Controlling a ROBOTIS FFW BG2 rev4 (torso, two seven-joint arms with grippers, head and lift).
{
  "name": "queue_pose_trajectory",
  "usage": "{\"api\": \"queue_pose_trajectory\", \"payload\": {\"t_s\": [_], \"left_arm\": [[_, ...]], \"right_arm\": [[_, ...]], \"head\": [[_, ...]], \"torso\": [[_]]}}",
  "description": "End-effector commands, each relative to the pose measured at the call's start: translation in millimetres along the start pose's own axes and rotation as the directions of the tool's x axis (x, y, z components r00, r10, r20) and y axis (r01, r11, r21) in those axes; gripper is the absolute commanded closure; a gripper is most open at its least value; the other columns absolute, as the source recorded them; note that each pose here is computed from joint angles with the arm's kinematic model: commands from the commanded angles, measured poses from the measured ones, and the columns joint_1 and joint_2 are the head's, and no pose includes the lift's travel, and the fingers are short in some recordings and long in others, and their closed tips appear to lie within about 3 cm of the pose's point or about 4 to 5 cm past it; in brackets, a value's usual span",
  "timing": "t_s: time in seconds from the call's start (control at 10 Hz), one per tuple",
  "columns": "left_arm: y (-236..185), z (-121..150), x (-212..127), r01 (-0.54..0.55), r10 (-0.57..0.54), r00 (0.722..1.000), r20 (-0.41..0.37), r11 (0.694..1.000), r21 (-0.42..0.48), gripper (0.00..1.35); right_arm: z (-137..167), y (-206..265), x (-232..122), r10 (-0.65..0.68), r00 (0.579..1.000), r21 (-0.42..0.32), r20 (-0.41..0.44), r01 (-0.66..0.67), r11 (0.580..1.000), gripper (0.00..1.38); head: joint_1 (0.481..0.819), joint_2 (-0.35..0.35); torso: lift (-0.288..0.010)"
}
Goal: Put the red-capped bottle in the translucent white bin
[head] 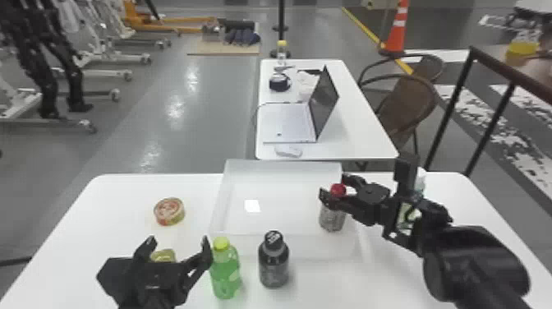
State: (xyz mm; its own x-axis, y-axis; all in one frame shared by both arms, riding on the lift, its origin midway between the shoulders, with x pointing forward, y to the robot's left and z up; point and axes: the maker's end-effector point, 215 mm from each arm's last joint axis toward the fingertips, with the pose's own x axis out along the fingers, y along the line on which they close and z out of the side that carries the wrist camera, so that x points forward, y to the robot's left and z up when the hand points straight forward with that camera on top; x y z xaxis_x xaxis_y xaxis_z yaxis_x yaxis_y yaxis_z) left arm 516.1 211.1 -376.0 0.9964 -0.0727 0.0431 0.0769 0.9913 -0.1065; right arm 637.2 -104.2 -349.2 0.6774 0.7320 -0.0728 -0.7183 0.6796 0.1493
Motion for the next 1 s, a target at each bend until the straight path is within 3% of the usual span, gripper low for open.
{"api": "queue_pose_trajectory", "payload": {"t_s": [0.0, 0.3, 0.5, 0.6, 0.9], "left_arm": [[0.3, 1.3, -0.2, 0.000, 0.000, 1.000, 0.005, 1.000, 0.000, 0.11], [-0.1, 0.7, -1.4, -0.001, 0.001, 1.000, 0.005, 1.000, 0.000, 0.11], [0.7, 3.0, -2.6, -0.002, 0.002, 1.000, 0.014, 1.000, 0.003, 0.11], [0.9, 4.2, -3.7, -0.003, 0.003, 1.000, 0.019, 1.000, 0.006, 0.11], [2.0, 5.2, -4.9, -0.008, 0.008, 1.000, 0.024, 1.000, 0.014, 0.11]], "right_arm": [[26.5, 6.3, -23.0, -0.048, 0.997, -0.045, 0.061, 0.051, 0.998, 0.33], [48.8, -0.6, -90.5, -0.225, 0.968, -0.145, 0.111, 0.240, 0.960, 0.33], [23.5, 7.7, -118.2, -0.305, 0.945, -0.097, 0.121, 0.317, 0.944, 0.33], [-1.8, 17.7, -124.2, -0.321, 0.941, -0.055, 0.104, 0.328, 0.943, 0.33], [-38.3, 37.6, -140.3, -0.370, 0.922, 0.017, 0.115, 0.370, 0.929, 0.33]], "head": [[0.549, 0.000], [0.549, 0.000], [0.549, 0.000], [0.549, 0.000], [0.549, 0.000]], "torso": [[-0.100], [-0.100], [-0.100], [-0.100], [-0.100]]}}
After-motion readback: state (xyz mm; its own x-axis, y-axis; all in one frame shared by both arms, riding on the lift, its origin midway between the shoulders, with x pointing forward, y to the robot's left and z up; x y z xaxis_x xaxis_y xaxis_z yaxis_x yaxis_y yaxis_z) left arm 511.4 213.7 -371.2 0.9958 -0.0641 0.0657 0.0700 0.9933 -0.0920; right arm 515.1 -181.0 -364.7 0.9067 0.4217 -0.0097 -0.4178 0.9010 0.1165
